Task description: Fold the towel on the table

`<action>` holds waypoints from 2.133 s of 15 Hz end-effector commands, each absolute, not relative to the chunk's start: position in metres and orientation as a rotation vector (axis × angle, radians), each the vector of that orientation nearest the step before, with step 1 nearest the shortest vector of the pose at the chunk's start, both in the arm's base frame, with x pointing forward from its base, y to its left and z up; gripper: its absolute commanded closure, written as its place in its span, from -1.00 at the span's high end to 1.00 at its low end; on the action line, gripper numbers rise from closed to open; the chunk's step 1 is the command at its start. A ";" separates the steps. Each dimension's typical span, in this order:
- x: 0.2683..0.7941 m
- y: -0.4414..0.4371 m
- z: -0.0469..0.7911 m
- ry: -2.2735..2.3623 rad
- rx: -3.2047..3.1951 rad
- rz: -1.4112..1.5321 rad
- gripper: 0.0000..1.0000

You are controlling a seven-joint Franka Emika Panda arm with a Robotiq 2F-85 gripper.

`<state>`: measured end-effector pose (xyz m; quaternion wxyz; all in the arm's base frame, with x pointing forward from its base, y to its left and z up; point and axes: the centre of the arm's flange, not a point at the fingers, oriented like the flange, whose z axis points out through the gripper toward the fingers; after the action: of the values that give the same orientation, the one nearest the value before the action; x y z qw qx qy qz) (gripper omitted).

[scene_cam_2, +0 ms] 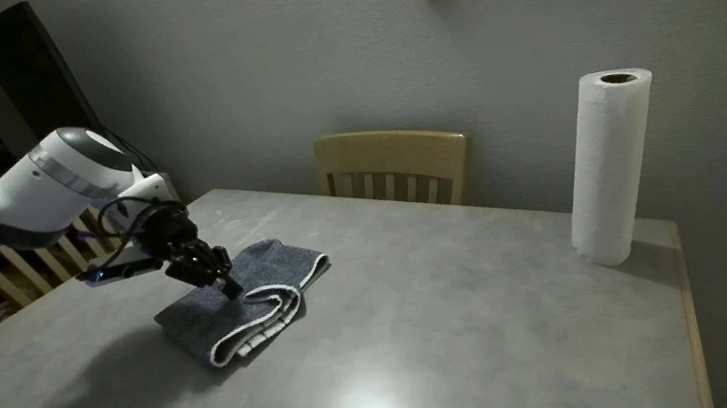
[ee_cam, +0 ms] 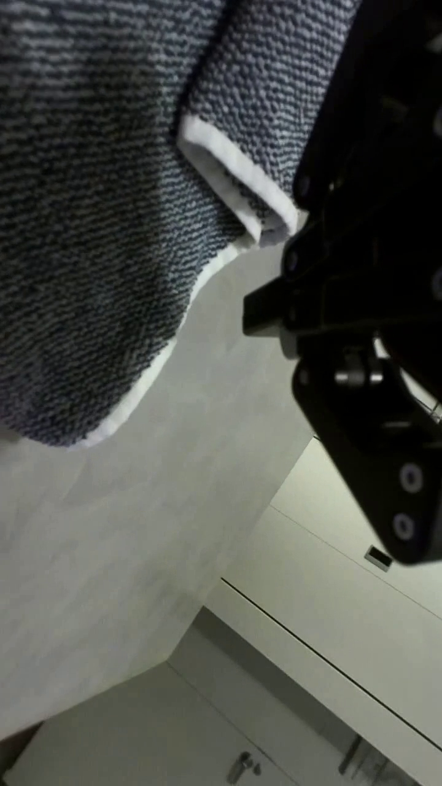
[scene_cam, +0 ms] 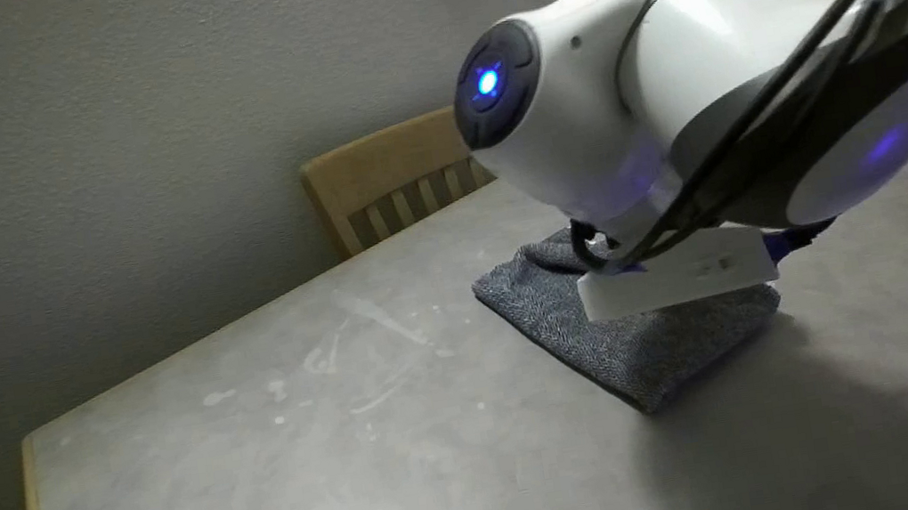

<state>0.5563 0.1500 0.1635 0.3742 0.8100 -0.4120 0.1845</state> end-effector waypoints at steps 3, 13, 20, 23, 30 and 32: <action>0.505 0.088 0.172 -1.214 2.168 0.791 -1.00; 0.502 0.115 0.211 -1.337 1.803 0.672 -0.64; 0.490 0.125 0.211 -1.298 1.780 0.652 -0.73; 0.490 0.121 0.211 -1.303 1.775 0.648 -0.74; 0.506 0.120 0.199 -1.384 1.996 0.744 0.33; 0.513 0.116 0.196 -1.433 2.086 0.826 0.61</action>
<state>0.5097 0.1330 0.2039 0.3062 0.7468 -0.5187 0.2820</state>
